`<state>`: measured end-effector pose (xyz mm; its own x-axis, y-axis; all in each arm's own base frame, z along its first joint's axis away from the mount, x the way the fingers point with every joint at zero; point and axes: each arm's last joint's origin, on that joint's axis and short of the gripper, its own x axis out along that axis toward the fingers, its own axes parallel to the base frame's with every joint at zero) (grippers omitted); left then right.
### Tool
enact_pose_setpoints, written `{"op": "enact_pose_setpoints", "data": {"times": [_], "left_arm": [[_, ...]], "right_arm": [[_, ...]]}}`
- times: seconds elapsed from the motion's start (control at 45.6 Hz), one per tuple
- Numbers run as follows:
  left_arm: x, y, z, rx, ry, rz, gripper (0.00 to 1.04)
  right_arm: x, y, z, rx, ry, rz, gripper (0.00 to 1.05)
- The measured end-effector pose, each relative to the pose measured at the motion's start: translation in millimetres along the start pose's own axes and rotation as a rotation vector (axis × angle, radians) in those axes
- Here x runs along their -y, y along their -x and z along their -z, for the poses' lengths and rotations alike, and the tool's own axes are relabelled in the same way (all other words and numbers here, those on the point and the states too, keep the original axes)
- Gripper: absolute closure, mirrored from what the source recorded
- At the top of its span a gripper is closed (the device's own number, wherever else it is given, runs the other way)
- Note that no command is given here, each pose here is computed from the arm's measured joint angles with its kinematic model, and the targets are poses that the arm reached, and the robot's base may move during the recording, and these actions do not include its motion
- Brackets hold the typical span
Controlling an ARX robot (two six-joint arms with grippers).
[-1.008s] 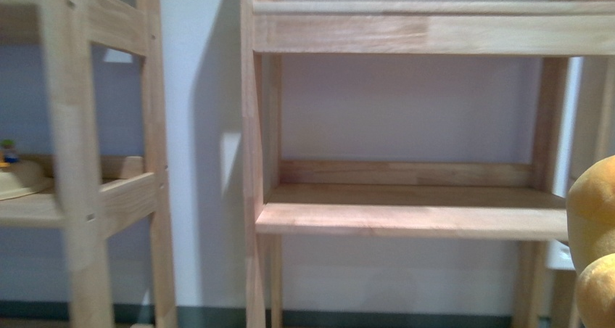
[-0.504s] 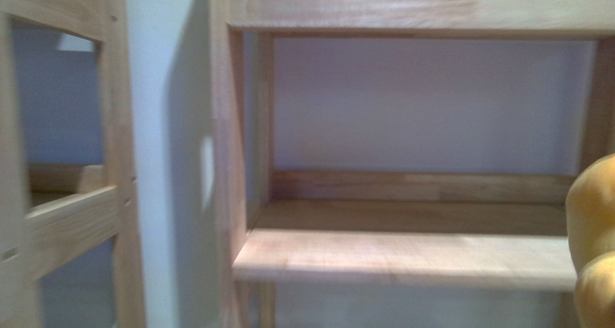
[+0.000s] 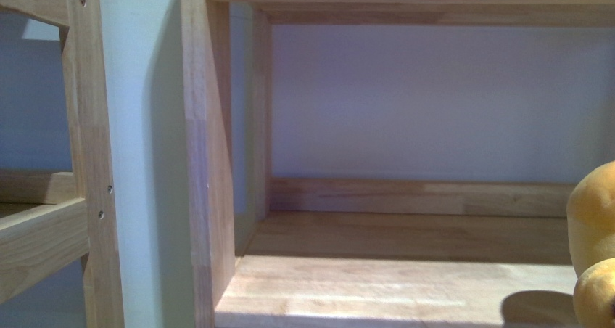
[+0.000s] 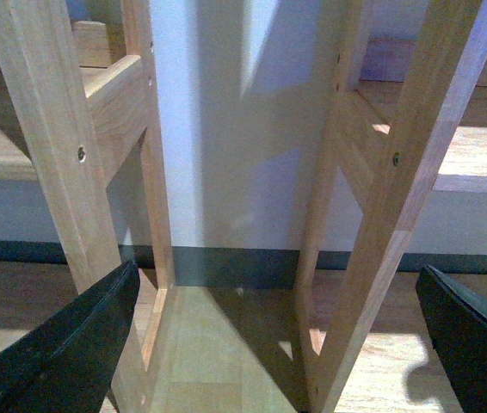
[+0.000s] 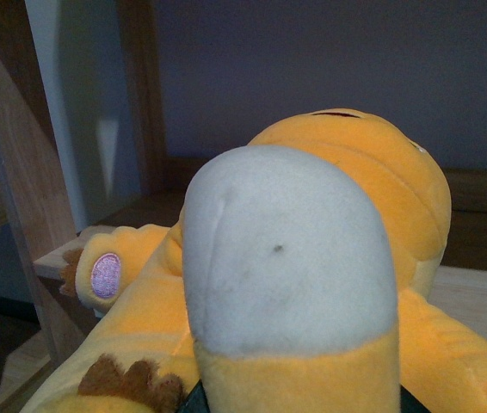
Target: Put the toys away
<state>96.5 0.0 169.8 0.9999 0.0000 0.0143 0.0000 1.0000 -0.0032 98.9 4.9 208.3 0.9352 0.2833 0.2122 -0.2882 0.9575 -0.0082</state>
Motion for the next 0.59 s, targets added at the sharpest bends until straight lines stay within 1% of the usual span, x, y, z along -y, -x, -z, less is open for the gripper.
{"op": "enact_pose_setpoints", "data": {"times": [0.11,0.219,0.351,0.373,0.504,0.57,0.592], "left_arm": [[0.0,0.0,0.0,0.0,0.0,0.0,0.06],[0.0,0.0,0.0,0.0,0.0,0.0,0.06],[0.0,0.0,0.0,0.0,0.0,0.0,0.06],[0.0,0.0,0.0,0.0,0.0,0.0,0.06],[0.0,0.0,0.0,0.0,0.0,0.0,0.06],[0.0,0.0,0.0,0.0,0.0,0.0,0.06],[0.0,0.0,0.0,0.0,0.0,0.0,0.06]], "right_arm": [[-1.0,-2.5,-4.5,-0.076,0.024,-0.029,0.96],[-4.1,-9.0,-19.3,-0.073,0.057,-0.033,0.96],[-12.2,-18.1,-47.9,-0.019,0.094,-0.046,0.96],[-15.7,-20.9,-57.5,0.003,0.106,-0.058,0.96],[-27.7,-29.3,-85.6,0.069,0.125,-0.104,0.96],[-39.6,-37.0,-104.9,0.11,0.135,-0.155,0.96],[-41.1,-37.8,-107.1,0.115,0.139,-0.162,0.96]]}}
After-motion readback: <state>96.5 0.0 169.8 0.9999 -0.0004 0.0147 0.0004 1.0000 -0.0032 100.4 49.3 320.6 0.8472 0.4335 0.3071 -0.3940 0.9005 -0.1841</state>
